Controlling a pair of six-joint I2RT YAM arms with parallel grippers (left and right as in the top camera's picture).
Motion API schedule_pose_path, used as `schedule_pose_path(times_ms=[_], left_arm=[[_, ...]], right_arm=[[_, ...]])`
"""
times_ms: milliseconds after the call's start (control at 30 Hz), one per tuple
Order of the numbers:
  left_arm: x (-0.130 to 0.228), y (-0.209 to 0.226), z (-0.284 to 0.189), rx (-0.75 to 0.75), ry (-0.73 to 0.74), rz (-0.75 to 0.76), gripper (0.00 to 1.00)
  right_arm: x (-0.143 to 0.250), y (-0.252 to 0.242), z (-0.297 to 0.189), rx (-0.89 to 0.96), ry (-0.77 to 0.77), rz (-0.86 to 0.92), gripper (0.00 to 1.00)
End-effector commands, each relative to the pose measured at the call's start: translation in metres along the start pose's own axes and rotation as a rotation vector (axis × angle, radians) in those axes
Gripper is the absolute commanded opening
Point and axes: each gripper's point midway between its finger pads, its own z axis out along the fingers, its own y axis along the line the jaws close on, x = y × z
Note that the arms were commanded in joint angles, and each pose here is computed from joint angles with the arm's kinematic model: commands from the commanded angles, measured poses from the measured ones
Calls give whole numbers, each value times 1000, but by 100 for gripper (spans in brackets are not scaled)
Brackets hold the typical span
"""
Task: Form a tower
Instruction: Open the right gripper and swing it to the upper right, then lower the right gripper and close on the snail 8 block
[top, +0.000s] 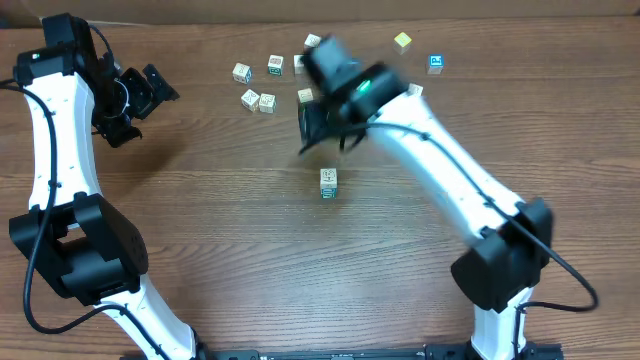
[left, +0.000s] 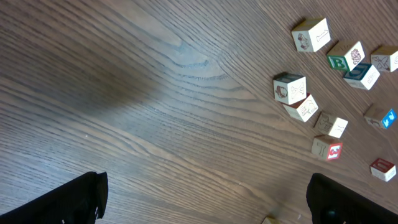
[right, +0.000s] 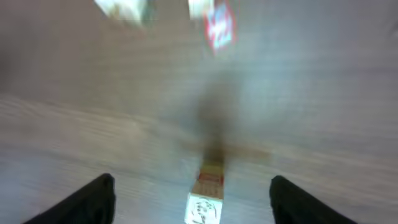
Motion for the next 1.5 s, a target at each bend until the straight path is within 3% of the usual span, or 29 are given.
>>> schedule_pose_path(times_ms=[0, 100, 233, 433, 633, 733, 1000, 1133, 1467], left_arm=[[-1, -6, -4, 15, -12, 29, 100], [-1, -6, -4, 15, -12, 29, 100], [-1, -6, -4, 15, -12, 29, 99], [-1, -6, -4, 15, -12, 29, 99], [-1, -6, -4, 15, -12, 29, 100], [-1, -6, -4, 15, -12, 29, 100], [-1, -6, -4, 15, -12, 29, 100], [-1, -6, -4, 15, -12, 29, 99], [-1, -6, -4, 15, -12, 29, 99]], right_arm=[[-53, -10, -56, -25, -181, -69, 80], [-75, -32, -69, -11, -243, -62, 80], [-88, -96, -59, 82, -239, 28, 83], [-84, -180, -15, 139, -129, 178, 83], [-65, -230, 37, 146, 0, 274, 81], [-59, -241, 69, 155, 41, 288, 78], [-61, -248, 113, 155, 41, 290, 84], [-61, -247, 127, 153, 38, 317, 83], [-56, -247, 158, 152, 50, 330, 69]])
